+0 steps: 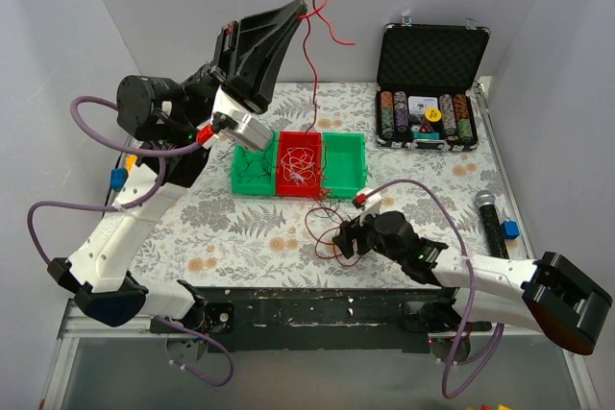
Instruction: Untangle the cables
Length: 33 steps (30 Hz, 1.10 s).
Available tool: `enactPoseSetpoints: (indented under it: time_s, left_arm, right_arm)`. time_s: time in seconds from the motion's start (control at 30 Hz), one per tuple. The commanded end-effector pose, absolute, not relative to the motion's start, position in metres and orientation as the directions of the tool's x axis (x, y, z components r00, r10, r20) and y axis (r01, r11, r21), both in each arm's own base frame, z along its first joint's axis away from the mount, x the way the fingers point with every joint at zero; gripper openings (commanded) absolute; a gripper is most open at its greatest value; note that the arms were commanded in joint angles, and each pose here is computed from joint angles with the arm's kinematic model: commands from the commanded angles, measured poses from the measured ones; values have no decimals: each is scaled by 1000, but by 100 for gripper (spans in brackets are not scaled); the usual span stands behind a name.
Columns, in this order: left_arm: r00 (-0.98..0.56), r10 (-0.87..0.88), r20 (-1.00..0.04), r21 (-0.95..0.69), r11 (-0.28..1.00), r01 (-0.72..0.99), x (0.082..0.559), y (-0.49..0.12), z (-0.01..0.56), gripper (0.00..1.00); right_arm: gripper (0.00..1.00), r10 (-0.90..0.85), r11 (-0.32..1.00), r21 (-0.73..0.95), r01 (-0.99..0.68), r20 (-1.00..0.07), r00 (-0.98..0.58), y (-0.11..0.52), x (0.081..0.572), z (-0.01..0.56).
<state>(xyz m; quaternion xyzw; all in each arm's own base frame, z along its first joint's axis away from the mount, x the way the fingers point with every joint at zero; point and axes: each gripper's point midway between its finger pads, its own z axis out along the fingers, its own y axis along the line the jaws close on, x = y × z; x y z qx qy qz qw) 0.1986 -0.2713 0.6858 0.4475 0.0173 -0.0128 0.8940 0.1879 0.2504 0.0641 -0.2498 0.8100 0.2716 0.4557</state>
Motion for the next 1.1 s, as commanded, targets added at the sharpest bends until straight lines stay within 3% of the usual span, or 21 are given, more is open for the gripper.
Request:
enactPoseSetpoints:
  time_s: [0.0, 0.07, 0.17, 0.47, 0.93, 1.07]
  left_arm:
    - [992, 69, 104, 707, 697, -122, 183, -248, 724, 0]
    - [984, 98, 146, 680, 712, -172, 183, -247, 728, 0]
    - [990, 91, 104, 687, 713, -138, 188, -249, 729, 0]
    - [993, 74, 94, 773, 623, -119, 187, -262, 687, 0]
    - [989, 79, 123, 764, 628, -145, 184, -265, 699, 0]
    - [987, 77, 142, 758, 632, -159, 179, -266, 703, 0]
  right_arm:
    - [78, -130, 740, 201, -641, -893, -431, 248, 192, 77]
    - [79, -126, 732, 204, -650, -897, -424, 248, 191, 81]
    - [79, -106, 714, 214, -667, -909, -404, 251, 190, 97]
    - [80, 94, 623, 196, -757, -980, -176, 266, 194, 229]
    - [81, 8, 584, 169, -794, -979, -203, 315, 216, 178]
    - [73, -42, 576, 155, -802, -975, -219, 327, 222, 160]
